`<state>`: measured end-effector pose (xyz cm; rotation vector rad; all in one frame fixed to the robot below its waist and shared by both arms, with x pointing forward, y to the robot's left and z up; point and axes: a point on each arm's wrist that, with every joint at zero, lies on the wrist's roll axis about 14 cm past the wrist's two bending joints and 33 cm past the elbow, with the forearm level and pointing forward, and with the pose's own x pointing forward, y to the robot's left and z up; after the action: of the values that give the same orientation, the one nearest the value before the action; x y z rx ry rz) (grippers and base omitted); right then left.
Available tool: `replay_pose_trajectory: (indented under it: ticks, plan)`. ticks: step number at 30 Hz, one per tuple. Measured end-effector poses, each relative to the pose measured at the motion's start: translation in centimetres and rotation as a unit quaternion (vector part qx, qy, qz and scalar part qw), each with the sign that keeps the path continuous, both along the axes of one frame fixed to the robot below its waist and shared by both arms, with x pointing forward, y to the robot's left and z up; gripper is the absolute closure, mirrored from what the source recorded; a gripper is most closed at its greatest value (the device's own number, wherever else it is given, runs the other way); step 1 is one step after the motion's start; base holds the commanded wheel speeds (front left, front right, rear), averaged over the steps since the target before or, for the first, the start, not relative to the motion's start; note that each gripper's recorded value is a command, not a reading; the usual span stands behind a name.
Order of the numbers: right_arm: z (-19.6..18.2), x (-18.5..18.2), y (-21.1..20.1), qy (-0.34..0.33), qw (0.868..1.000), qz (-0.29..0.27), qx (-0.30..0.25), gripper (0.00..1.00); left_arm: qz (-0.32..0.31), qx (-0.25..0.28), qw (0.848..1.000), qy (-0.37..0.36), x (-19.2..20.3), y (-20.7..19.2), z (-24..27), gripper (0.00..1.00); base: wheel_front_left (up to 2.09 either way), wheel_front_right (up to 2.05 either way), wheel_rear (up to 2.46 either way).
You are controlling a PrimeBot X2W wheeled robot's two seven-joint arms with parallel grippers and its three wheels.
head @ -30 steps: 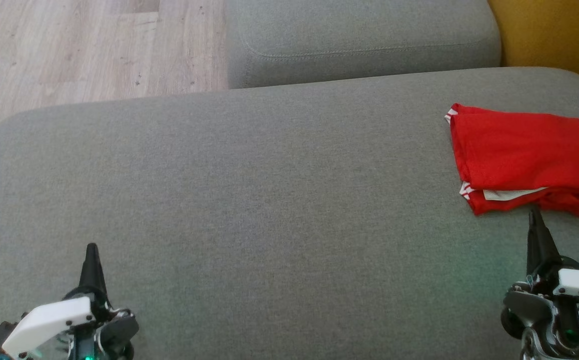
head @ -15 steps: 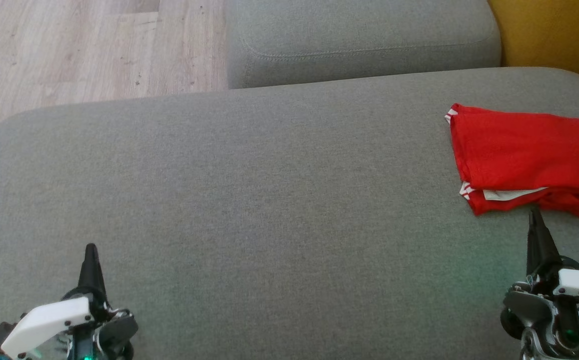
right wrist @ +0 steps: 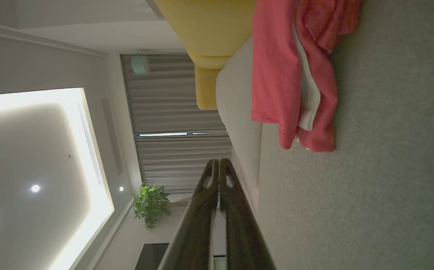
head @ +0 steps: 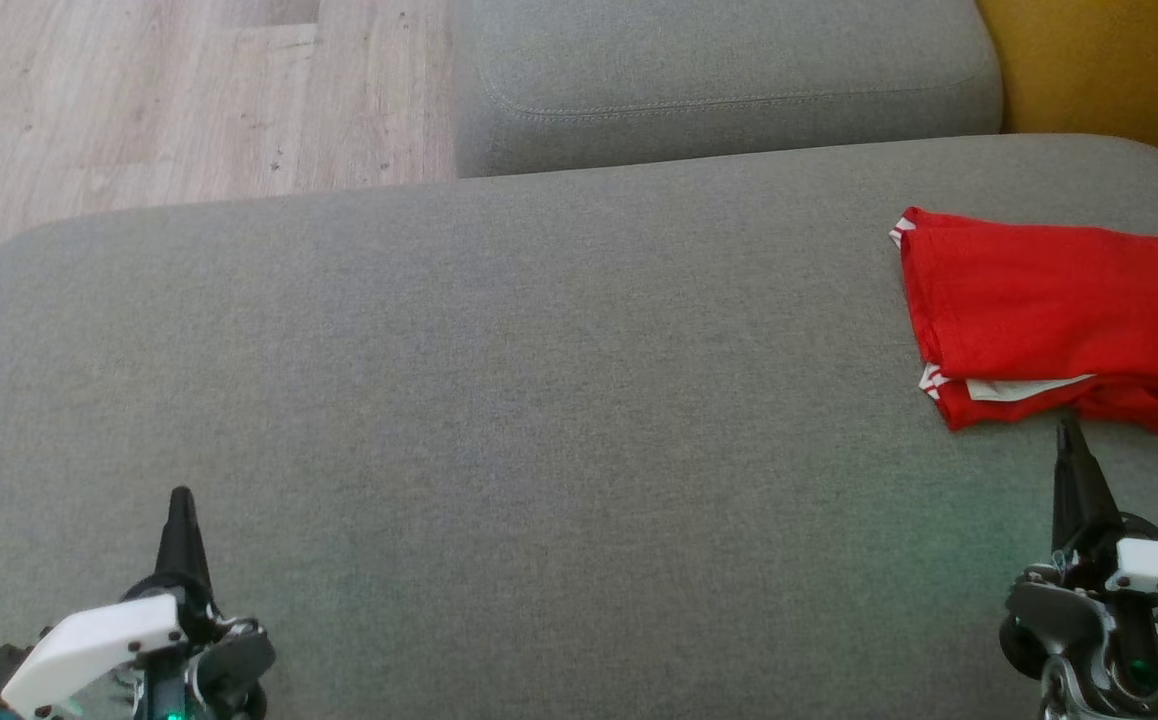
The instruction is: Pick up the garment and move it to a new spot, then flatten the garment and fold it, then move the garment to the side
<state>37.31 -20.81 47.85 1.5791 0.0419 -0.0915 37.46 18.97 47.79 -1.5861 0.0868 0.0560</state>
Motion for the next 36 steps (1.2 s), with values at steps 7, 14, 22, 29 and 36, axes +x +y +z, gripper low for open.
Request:
replay_pose_trajectory:
  ticks: [7, 14, 22, 29, 36]
  plan:
    - [0.00, 0.00, -0.01, 0.000, 1.000, 0.000, 0.001, 1.00, -0.001, 0.000, 1.000, 0.000, 0.00, -0.01, 0.00, 1.00, 0.00, 0.00, 0.00]
    - [0.00, -0.01, -0.03, 0.000, 1.000, -0.001, 0.001, 1.00, -0.002, 0.000, 1.000, 0.000, 0.00, -0.05, 0.00, 1.00, 0.00, 0.00, 0.00]
    - [-0.01, -0.01, -0.02, 0.000, 1.000, -0.001, 0.001, 1.00, -0.002, -0.001, 1.000, 0.000, -0.01, -0.05, -0.01, 1.00, 0.00, 0.00, 0.00]
    - [-0.01, -0.01, 0.03, 0.000, 1.000, 0.001, 0.002, 1.00, -0.001, -0.001, 1.000, 0.000, -0.01, -0.05, -0.01, 1.00, 0.00, 0.00, 0.00]
    - [-0.02, -0.01, 0.06, 0.000, 1.000, 0.001, 0.002, 1.00, -0.002, 0.001, 1.000, 0.000, -0.01, -0.06, -0.02, 1.00, 0.00, 0.00, 0.00]
